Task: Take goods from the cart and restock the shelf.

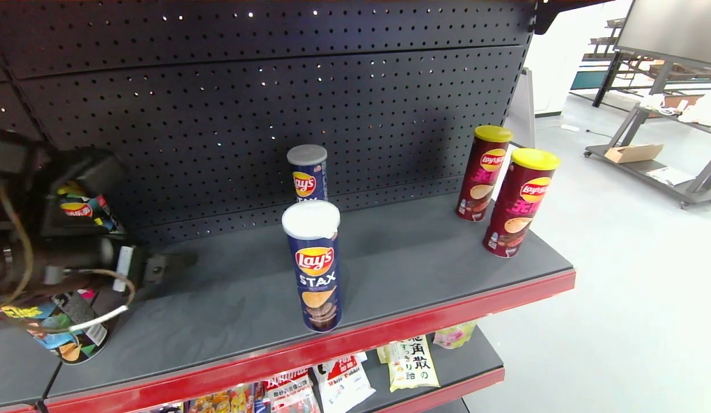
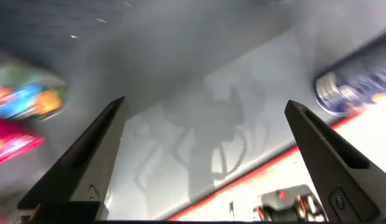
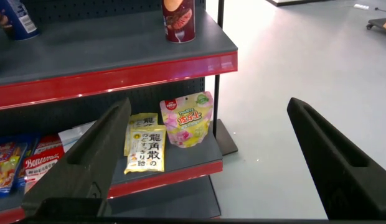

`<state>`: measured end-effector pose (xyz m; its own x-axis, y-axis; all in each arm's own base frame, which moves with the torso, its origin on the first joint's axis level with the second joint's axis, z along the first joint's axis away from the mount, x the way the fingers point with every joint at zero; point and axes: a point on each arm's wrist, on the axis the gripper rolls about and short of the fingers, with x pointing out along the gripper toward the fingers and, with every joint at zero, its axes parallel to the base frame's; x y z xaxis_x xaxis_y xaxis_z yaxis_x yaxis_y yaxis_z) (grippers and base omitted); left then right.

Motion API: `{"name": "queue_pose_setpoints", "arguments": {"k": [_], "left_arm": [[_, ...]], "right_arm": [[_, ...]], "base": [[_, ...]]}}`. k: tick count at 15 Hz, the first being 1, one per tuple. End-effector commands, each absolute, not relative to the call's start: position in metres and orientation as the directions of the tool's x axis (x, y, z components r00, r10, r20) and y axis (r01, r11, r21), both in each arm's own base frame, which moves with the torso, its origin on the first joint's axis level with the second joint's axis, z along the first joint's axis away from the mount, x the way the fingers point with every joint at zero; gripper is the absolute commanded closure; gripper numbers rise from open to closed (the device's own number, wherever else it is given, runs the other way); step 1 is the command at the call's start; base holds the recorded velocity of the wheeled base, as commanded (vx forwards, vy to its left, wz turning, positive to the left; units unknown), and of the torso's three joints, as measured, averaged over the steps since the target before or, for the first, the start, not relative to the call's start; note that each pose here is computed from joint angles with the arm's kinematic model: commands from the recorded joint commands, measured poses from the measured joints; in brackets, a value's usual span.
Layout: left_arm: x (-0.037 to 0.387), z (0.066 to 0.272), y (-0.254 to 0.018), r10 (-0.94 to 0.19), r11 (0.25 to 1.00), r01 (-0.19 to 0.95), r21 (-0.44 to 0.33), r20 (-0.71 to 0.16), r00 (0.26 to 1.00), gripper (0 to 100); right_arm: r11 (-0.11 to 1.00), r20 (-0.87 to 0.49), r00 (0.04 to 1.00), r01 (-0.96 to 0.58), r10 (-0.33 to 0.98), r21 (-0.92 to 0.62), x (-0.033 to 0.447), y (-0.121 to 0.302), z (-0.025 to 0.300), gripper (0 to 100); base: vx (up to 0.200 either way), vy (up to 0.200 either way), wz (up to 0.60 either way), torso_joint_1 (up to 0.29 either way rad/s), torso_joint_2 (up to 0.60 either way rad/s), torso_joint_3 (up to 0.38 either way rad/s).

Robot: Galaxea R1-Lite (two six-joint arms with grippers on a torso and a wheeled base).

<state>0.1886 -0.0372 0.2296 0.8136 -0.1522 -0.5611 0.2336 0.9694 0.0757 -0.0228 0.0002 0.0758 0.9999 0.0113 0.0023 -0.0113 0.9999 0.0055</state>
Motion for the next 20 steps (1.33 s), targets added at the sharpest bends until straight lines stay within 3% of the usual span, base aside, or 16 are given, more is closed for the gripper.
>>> {"name": "queue_pose_setpoints", "arguments": {"k": [1,4,8,15,20], "left_arm": [[0.049,0.258,-0.006,-0.145,0.982,0.177,0.07,-0.327,0.934,0],[-0.026,0.211,0.0,-0.168,0.98,0.186,0.072,-0.206,0.964,0],[-0.056,0.145,0.004,-0.108,0.993,0.115,0.042,-0.135,0.985,0],[-0.041,0.11,0.006,0.009,1.0,-0.002,0.027,-0.249,0.968,0],[-0.026,0.091,0.005,0.04,0.999,-0.033,0.038,-0.201,0.979,0]], "right_arm": [[1.0,0.003,1.0,-0.012,0.012,0.005,-0.023,0.0,0.076,0],[1.0,0.003,1.0,-0.012,0.012,0.006,-0.023,0.0,0.076,0],[1.0,0.003,1.0,-0.012,0.012,0.006,-0.023,0.0,0.076,0],[1.0,0.003,1.0,-0.015,0.015,-0.006,-0.023,0.0,0.076,0],[1.0,0.003,1.0,-0.017,0.017,-0.008,-0.023,0.0,0.076,0]], "base": [[0.0,0.0,0.0,0.0,0.0,0.0],[0.0,0.0,0.0,0.0,0.0,0.0],[0.0,0.0,0.0,0.0,0.0,0.0],[0.0,0.0,0.0,0.0,0.0,0.0],[0.0,0.0,0.6,0.003,0.0,0.004]]}}
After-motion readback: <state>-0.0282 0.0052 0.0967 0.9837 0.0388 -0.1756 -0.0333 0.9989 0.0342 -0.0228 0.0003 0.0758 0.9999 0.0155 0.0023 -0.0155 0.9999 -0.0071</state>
